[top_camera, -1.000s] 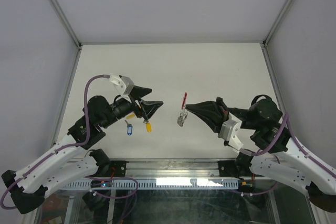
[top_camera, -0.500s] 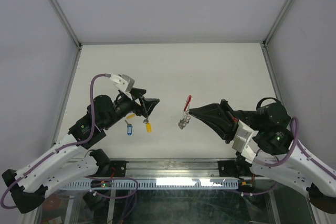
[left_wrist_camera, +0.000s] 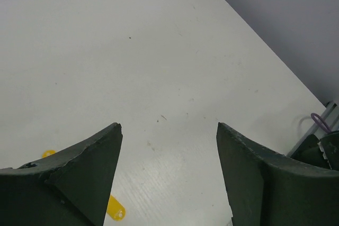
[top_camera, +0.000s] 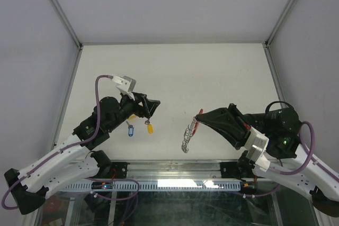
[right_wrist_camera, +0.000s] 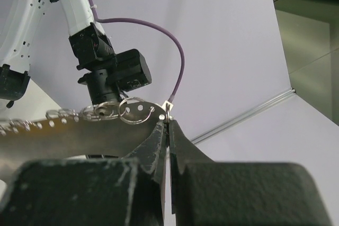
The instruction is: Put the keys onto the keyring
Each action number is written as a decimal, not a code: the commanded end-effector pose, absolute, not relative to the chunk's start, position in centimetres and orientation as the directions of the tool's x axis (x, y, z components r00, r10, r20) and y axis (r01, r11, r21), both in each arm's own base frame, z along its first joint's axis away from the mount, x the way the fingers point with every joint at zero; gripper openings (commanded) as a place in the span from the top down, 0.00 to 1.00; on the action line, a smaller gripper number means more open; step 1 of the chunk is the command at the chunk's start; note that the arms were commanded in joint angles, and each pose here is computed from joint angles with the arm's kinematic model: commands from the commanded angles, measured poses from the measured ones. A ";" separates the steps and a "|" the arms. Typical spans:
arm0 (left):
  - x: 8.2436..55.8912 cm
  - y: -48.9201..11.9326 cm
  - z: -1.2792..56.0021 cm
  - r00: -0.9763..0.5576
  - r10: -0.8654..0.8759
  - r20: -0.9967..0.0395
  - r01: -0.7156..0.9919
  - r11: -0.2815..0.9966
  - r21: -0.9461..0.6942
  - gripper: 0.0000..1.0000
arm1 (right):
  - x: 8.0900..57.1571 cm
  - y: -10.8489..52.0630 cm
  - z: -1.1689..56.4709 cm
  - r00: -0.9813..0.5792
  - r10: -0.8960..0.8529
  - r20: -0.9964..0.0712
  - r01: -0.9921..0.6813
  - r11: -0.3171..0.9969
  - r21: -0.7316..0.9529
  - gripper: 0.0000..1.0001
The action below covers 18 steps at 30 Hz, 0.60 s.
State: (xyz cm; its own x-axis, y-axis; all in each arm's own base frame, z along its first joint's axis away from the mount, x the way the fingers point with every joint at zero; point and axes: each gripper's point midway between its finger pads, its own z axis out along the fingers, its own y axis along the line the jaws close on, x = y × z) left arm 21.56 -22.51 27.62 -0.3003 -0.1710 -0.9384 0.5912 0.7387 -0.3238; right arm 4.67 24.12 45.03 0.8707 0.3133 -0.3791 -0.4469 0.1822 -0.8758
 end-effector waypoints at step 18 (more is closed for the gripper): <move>24.1 -17.7 14.1 -0.600 -0.257 -0.757 -0.024 0.952 -0.305 0.37 | 6.2 24.1 43.4 0.865 0.214 -0.454 -0.490 0.166 -0.856 1.00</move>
State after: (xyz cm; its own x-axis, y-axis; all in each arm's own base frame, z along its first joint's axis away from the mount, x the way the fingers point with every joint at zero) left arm 23.54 -18.64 14.51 -0.5983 -0.2292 -0.7678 0.0857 0.9344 -0.3457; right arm 5.34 24.52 43.18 0.8553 0.2676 -0.4436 -0.4888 0.1327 -0.8623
